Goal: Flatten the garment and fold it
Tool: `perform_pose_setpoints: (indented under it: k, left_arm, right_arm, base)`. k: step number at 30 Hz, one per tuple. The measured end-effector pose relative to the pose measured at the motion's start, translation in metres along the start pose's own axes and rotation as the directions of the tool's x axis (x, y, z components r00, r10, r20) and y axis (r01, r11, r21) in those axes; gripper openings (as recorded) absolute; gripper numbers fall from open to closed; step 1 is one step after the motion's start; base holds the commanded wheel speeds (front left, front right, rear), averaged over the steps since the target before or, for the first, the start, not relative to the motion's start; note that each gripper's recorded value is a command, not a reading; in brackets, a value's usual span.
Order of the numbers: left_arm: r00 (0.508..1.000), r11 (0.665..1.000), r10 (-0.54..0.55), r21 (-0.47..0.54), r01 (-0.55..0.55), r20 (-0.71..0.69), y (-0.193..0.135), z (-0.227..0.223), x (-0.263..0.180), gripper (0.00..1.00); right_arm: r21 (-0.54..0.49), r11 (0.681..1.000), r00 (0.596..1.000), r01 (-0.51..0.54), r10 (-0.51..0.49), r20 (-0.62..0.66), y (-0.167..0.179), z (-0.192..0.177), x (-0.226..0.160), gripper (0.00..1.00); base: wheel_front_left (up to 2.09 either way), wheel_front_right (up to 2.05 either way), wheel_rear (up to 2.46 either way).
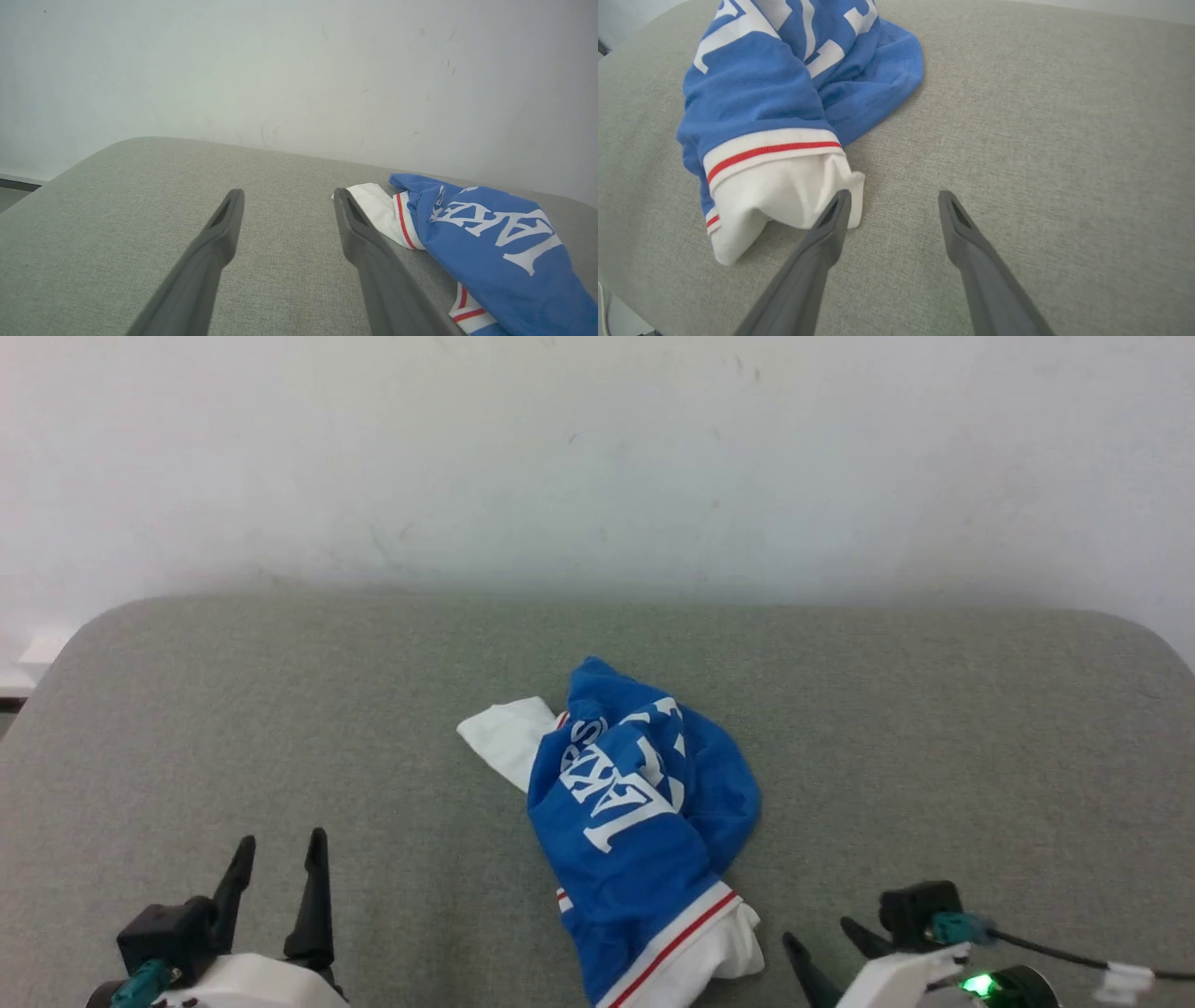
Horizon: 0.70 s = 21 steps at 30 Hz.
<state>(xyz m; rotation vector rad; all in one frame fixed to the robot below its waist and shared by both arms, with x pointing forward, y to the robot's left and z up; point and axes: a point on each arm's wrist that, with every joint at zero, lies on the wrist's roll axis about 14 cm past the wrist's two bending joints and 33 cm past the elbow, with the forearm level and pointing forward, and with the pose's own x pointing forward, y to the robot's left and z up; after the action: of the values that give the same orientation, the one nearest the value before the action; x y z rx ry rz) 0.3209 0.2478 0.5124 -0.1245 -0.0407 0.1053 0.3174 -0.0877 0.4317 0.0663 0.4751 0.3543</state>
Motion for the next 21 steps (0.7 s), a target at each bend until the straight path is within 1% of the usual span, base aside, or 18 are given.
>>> perform_pose_setpoints:
  k: [5,10,14,15,17,19,21]
  left_arm:
    - [1.0,1.0,0.013,-0.027,-0.013,-0.014,-0.002,-0.007,-0.004,1.0]
    - [1.0,0.999,0.024,-0.041,-0.025,-0.017,-0.002,-0.01,-0.005,1.0]
    - [0.999,0.998,0.036,-0.045,-0.037,-0.02,0.0,-0.012,-0.004,1.0]
    - [0.999,0.998,0.039,-0.045,-0.04,-0.019,0.001,-0.012,-0.004,1.0]
    - [0.999,0.998,0.048,-0.048,-0.049,-0.02,0.004,-0.013,-0.005,1.0]
    - [0.999,0.997,0.051,-0.053,-0.052,-0.018,0.004,-0.014,-0.005,1.0]
    - [0.998,0.997,0.052,-0.054,-0.053,-0.018,0.004,-0.014,-0.004,1.0]
  right_arm:
    - [-0.012,0.997,0.986,-0.079,0.077,-0.149,0.02,-0.015,0.022,1.0]
    - [-0.024,0.99,0.95,-0.137,0.124,-0.287,0.034,-0.037,0.039,1.0]
    - [-0.007,0.987,0.92,-0.163,0.15,-0.362,0.039,-0.051,0.048,1.0]
    - [0.011,0.986,0.912,-0.168,0.159,-0.378,0.04,-0.053,0.049,0.9]
    - [0.012,0.985,0.899,-0.174,0.163,-0.406,0.041,-0.057,0.053,0.0]
    - [0.045,0.982,0.888,-0.181,0.183,-0.421,0.043,-0.059,0.054,0.0]
    - [0.05,0.98,0.887,-0.192,0.195,-0.419,0.048,-0.058,0.055,0.0]
  base:
    - [0.0,0.0,0.0]
    - [0.0,0.0,0.0]
    - [0.0,0.0,0.0]
    - [0.0,0.0,0.0]
    - [0.0,0.0,0.0]
    - [0.0,0.0,0.0]
    - [0.0,0.0,0.0]
